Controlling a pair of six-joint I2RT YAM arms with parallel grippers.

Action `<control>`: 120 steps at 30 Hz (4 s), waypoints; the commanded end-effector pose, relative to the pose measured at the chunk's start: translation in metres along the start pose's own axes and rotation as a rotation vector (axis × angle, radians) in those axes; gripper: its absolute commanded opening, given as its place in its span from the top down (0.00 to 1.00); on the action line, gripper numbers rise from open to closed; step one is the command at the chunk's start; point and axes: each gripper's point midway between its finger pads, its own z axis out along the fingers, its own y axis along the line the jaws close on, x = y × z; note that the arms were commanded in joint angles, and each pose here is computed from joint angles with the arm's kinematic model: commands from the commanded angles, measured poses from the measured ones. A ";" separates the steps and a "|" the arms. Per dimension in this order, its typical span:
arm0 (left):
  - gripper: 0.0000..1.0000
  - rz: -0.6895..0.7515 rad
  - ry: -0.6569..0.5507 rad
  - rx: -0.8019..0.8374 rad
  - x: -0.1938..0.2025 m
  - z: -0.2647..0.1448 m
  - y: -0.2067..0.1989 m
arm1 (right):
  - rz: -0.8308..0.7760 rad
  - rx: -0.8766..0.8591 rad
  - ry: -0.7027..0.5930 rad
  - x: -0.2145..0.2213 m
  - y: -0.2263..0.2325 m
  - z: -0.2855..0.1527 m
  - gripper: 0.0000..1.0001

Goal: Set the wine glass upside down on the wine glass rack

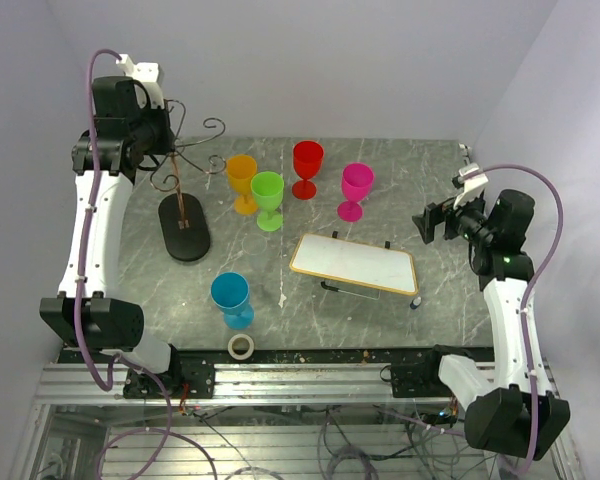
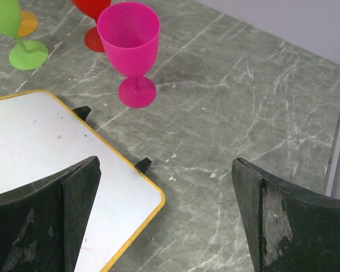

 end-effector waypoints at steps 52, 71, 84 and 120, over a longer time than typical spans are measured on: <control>0.00 0.168 -0.252 -0.124 -0.031 -0.083 0.035 | 0.144 0.041 0.436 0.023 0.018 0.236 0.78; 0.06 0.174 -0.292 0.179 -0.049 -0.104 -0.040 | 0.022 0.146 0.087 -0.149 -0.022 0.151 1.00; 0.09 0.048 -0.310 0.594 -0.068 -0.102 -0.139 | 0.020 -0.106 -0.345 -0.283 0.035 0.055 1.00; 0.61 -0.094 -0.114 0.937 -0.044 -0.036 -0.277 | 0.150 -0.459 -0.405 -0.295 0.095 0.041 1.00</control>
